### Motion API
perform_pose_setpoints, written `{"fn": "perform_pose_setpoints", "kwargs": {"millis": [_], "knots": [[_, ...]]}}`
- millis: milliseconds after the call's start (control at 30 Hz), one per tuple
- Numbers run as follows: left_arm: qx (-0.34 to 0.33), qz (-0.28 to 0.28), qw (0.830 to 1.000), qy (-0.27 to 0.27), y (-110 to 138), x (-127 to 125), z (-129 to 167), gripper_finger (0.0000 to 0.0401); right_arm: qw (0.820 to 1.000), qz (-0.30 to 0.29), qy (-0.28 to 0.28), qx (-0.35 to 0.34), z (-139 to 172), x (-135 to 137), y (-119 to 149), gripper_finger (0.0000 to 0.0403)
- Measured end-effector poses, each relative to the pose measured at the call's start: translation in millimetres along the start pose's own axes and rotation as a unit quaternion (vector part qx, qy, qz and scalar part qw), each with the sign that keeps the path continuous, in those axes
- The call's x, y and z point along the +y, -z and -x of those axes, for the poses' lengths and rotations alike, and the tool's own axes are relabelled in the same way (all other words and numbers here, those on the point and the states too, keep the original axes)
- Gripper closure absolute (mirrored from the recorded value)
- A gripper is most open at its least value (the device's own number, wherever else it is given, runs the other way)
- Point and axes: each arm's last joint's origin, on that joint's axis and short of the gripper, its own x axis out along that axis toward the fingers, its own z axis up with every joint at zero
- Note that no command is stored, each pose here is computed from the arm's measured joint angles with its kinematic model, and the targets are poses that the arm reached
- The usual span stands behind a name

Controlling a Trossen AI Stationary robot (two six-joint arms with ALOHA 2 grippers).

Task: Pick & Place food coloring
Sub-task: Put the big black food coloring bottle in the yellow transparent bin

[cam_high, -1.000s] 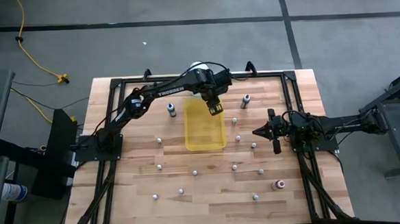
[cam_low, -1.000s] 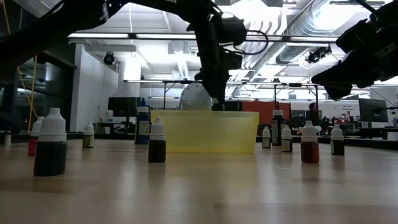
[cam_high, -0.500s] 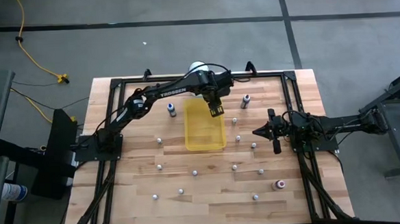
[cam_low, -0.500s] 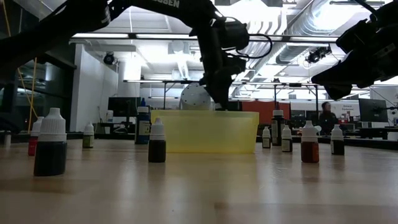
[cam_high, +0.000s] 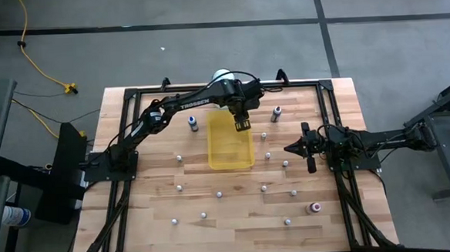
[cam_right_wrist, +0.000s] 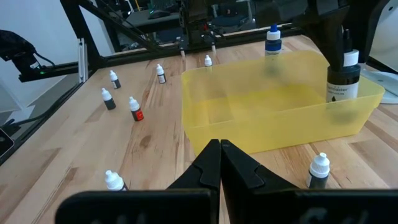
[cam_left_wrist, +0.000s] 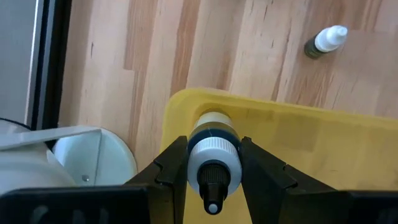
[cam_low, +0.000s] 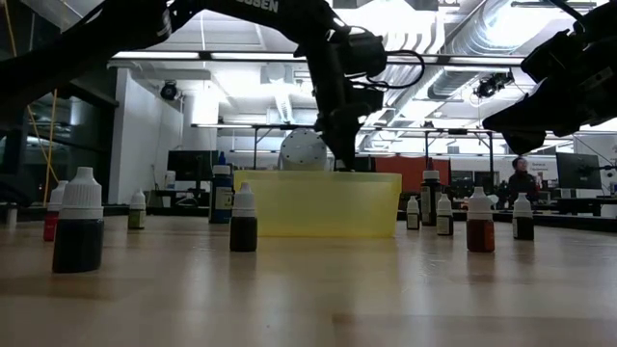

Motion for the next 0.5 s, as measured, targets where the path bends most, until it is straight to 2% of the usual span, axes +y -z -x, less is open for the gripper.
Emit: {"fn": "perform_pose_setpoints", "kwargs": {"millis": [233, 500], "knots": [[0.019, -0.042, 0.999, 0.015, 2.6, -2.9, -13.1, 0.0293, 1.000, 0.000, 0.000, 0.000, 0.0, 0.0, 0.0, 0.0402], [0.023, -0.061, 0.998, 0.014, 3.1, -3.0, -14.1, 0.0293, 1.000, 0.000, 0.000, 0.000, 0.0, 0.0, 0.0, 0.0402]]}}
